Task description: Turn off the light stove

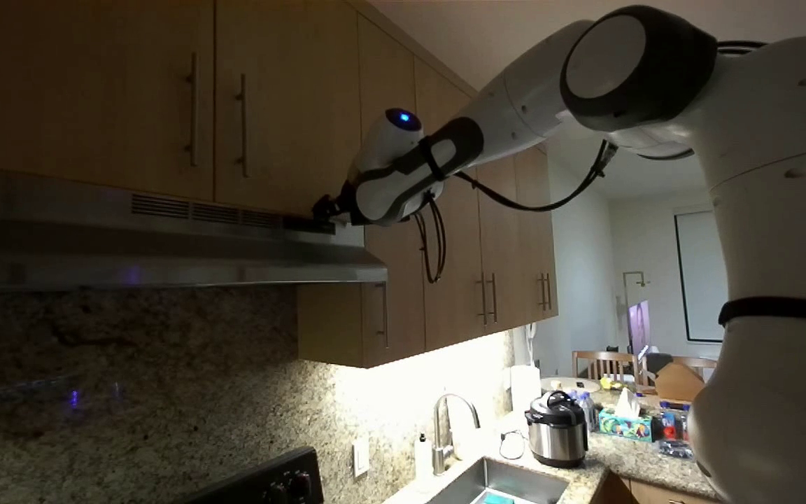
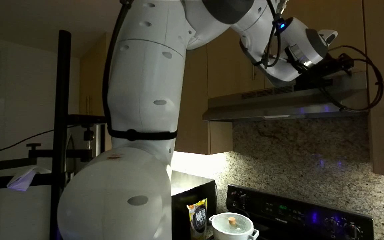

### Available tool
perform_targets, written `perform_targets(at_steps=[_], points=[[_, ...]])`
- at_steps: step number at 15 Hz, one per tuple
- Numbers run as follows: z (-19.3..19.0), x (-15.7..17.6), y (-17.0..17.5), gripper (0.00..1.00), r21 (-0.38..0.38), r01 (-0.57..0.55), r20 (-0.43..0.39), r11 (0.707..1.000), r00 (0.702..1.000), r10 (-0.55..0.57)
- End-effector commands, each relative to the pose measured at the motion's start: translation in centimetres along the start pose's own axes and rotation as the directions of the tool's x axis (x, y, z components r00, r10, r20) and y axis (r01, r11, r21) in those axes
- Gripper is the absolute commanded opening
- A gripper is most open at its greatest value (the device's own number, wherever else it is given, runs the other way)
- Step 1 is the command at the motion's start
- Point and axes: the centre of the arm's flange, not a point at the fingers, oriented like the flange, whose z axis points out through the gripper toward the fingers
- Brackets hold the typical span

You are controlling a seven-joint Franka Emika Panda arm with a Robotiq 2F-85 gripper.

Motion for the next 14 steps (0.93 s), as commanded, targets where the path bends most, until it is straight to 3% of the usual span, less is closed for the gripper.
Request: perform_targets(at_steps=[1, 7, 14], points=[[-4.2, -0.7, -0.4, 1.0, -0.024, -0.038, -0.016, 0.999, 0.999, 0.038], [-7.5, -1.5, -1.0, 1.0, -0.033, -0.021, -0.015, 0.999, 1.0, 0.02], [-10.3, -5.8, -1.2, 1.0, 0.022, -0.021, 0.049, 1.0, 0.999, 0.02]])
